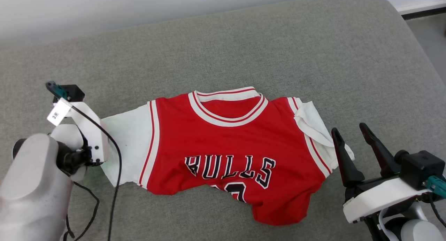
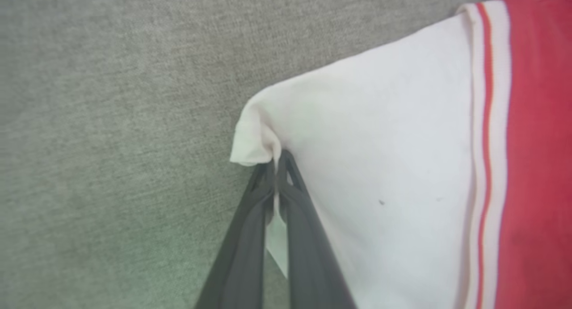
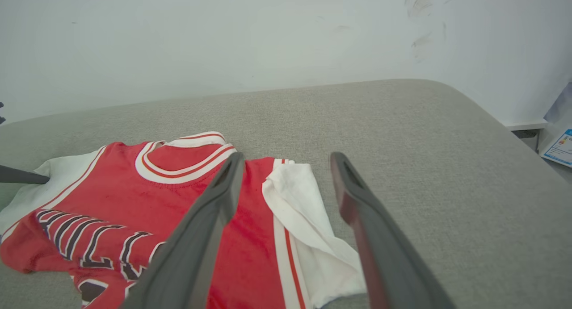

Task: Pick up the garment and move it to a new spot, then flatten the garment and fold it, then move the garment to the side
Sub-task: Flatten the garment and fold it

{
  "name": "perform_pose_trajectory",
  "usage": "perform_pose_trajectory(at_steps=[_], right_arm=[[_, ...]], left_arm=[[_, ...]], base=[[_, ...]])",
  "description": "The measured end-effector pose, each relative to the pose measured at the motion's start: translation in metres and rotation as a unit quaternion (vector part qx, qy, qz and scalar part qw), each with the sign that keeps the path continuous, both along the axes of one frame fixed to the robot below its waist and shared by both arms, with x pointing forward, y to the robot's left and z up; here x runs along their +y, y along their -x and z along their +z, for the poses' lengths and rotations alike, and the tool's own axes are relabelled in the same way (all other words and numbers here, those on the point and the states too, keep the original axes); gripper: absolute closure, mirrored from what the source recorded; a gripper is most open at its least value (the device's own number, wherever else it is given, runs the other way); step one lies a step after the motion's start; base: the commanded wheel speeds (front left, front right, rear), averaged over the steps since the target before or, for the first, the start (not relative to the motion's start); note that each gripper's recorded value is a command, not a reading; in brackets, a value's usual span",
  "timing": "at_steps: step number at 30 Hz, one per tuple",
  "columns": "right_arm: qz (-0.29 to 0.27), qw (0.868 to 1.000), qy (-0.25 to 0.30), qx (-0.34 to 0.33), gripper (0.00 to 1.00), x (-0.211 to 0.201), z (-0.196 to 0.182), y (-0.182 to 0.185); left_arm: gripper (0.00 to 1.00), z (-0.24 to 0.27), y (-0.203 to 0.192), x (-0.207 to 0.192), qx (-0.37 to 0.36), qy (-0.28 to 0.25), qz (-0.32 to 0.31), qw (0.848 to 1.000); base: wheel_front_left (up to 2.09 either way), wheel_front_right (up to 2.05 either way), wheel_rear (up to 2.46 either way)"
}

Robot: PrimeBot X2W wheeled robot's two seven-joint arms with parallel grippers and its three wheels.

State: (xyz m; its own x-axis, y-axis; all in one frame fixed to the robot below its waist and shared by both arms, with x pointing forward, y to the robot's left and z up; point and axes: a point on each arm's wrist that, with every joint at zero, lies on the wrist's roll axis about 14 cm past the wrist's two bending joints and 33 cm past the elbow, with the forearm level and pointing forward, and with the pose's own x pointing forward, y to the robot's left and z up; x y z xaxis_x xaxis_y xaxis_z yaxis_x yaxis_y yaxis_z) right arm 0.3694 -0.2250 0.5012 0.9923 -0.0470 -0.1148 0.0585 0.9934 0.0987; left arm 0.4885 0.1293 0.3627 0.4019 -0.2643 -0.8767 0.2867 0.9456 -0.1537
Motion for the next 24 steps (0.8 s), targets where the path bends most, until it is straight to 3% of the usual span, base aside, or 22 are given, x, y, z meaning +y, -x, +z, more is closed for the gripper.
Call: perform_pose_trajectory(at_steps=[7,15,24], right_arm=[[-0.001,1.000,-0.006,-0.008,0.00,-0.001,0.006,0.003],[-0.004,1.000,-0.019,-0.007,0.00,-0.002,0.009,0.011],[-0.040,0.993,-0.056,0.092,0.00,-0.032,-0.038,0.038]], left_arm=[[1.00,0.022,-0.009,0.008,-0.094,0.003,0.015,0.995],[1.00,0.070,-0.013,0.026,-0.238,0.014,0.063,0.969],[1.00,0.101,0.026,0.039,-0.326,0.045,0.110,0.938]], base=[[0.00,0.00,0.00],[0.00,0.00,0.00],[0.00,0.00,0.00]])
